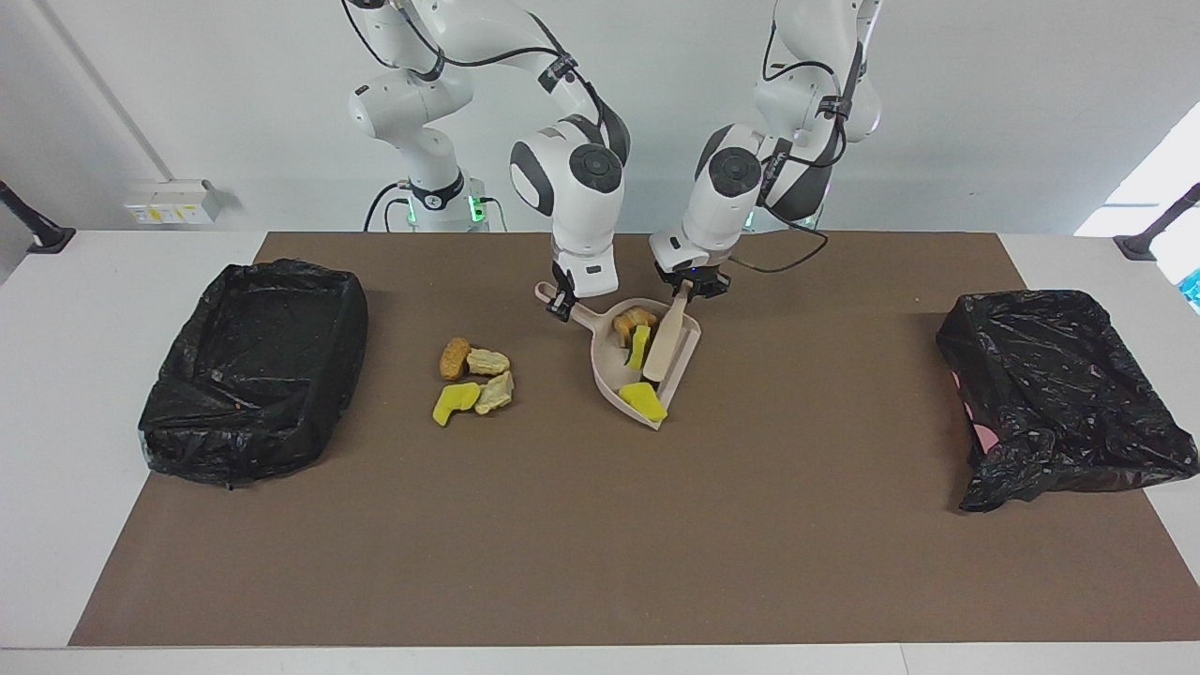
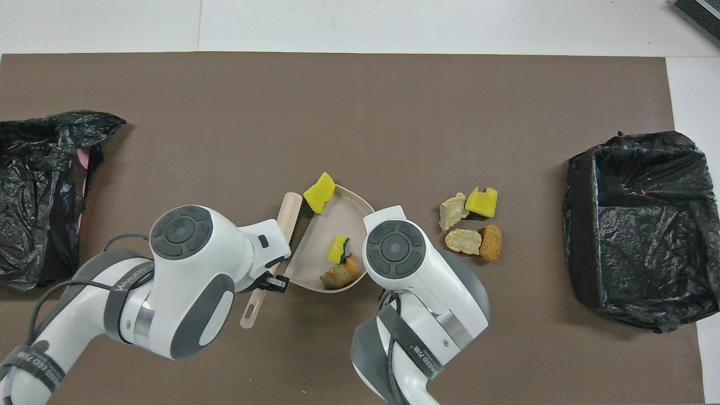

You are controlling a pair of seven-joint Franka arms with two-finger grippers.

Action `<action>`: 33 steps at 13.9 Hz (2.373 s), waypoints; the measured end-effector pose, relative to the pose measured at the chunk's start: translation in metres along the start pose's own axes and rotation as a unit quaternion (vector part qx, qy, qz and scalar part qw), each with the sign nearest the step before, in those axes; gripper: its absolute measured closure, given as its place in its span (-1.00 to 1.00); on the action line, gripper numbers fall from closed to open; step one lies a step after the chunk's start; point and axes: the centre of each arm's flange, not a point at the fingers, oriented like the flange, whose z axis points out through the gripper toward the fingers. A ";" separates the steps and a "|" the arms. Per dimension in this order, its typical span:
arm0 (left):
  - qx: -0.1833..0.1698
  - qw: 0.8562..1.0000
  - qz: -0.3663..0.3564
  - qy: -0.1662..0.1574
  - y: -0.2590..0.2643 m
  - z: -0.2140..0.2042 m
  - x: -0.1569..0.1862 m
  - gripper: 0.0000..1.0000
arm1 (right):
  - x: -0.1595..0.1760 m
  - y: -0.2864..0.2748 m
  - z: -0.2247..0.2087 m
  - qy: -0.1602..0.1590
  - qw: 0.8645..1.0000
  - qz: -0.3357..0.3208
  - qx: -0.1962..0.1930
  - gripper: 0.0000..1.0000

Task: Sweep and dump trash in bin
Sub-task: 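Sweep the trash toward the dustpan with the brush in the left gripper, then sweep the remaining sponges into the dustpan with the left gripper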

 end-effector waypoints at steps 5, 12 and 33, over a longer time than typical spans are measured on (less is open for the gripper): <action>0.001 1.000 -0.020 0.011 -0.025 -0.009 0.002 0.49 | -0.006 0.006 -0.016 0.009 1.000 0.007 -0.004 0.35; 0.003 0.998 -0.038 0.046 -0.040 0.026 0.037 0.49 | -0.015 0.008 -0.013 -0.006 1.000 -0.015 0.004 0.35; 0.007 0.987 0.156 -0.027 0.090 -0.022 0.005 0.49 | -0.015 0.007 -0.011 -0.009 1.000 -0.019 0.005 0.35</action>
